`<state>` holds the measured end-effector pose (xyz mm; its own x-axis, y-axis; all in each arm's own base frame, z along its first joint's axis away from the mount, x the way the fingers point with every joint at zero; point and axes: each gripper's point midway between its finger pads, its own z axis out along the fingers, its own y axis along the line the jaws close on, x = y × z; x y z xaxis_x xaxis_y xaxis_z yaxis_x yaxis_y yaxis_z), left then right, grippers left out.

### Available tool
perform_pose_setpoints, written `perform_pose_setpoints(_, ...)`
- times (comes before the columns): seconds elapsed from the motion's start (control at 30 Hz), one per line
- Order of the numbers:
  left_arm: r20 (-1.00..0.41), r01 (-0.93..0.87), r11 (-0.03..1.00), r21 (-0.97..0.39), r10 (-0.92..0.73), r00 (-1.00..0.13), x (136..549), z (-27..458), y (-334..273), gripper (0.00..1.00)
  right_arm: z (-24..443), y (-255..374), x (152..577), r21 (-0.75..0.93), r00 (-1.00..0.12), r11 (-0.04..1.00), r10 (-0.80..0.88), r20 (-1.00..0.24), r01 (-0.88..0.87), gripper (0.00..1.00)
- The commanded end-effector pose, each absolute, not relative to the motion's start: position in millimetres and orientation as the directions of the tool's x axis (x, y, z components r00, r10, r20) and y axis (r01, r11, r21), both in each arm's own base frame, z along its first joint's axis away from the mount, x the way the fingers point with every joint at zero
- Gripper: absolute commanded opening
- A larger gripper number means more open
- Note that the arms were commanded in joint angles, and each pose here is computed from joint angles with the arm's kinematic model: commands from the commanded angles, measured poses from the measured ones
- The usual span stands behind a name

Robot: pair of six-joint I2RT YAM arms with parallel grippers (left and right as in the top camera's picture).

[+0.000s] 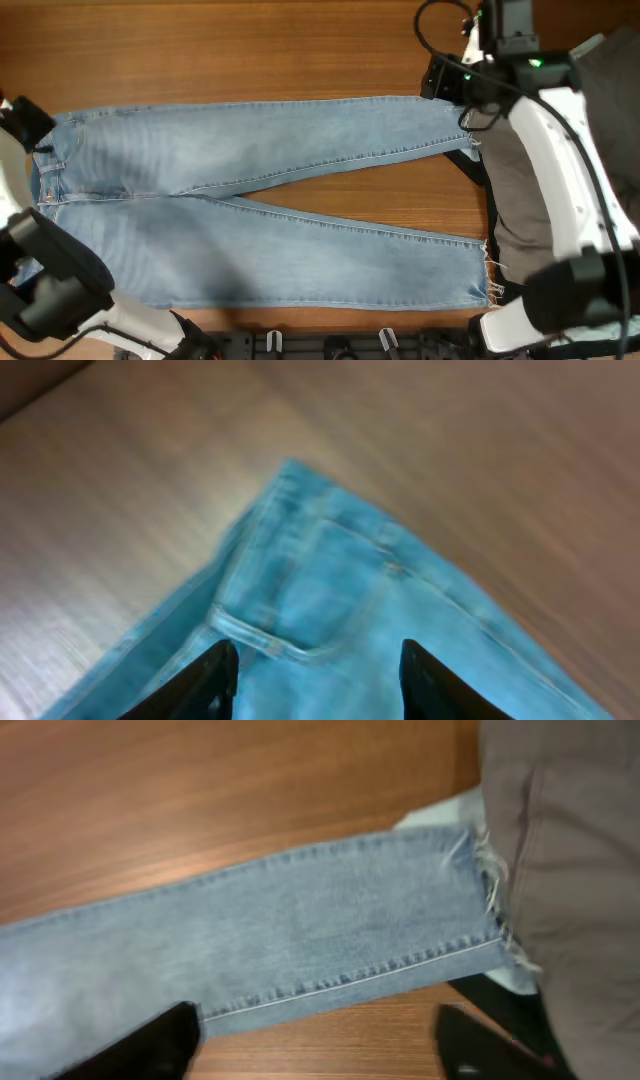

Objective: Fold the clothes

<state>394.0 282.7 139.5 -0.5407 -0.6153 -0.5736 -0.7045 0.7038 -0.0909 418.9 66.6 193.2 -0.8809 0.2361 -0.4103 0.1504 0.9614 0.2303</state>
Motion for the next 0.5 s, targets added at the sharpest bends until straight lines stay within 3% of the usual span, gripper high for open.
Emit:
perform_pose_setpoints(0.0, -0.561, -0.448, 0.868, -0.213, -0.484, -0.671, 430, 158, 196, 0.38, 139, 64, 425, 0.210, -0.903, 0.937, 0.330, -0.275, 0.279, 0.47)
perform_pose_setpoints(0.07, -0.510, -0.266, 0.921, -0.284, -0.381, -0.771, 447, 147, 125, 0.22, 110, 54, 425, 0.199, -0.882, 0.896, 0.432, -0.189, 0.397, 0.21)
perform_pose_setpoints(0.1, -0.488, -0.211, 0.930, -0.302, -0.341, -0.803, 452, 140, 96, 0.18, 100, 46, 420, 0.180, -0.872, 0.880, 0.467, -0.149, 0.440, 0.16)
perform_pose_setpoints(0.17, -0.453, -0.092, 0.955, -0.283, -0.218, -0.864, 455, 123, 51, 0.13, 87, 27, 408, 0.138, -0.854, 0.854, 0.515, -0.076, 0.502, 0.16)
perform_pose_setpoints(0.27, -0.389, 0.029, 0.959, -0.282, -0.087, -0.917, 455, 93, -8, 0.16, 70, -2, 384, 0.066, -0.818, 0.815, 0.574, 0.036, 0.576, 0.16)
perform_pose_setpoints(0.47, -0.343, 0.193, 0.924, -0.330, 0.073, -0.937, 463, 31, -93, 0.14, 31, -7, 357, 0.014, -0.772, 0.783, 0.610, 0.178, 0.621, 0.16)
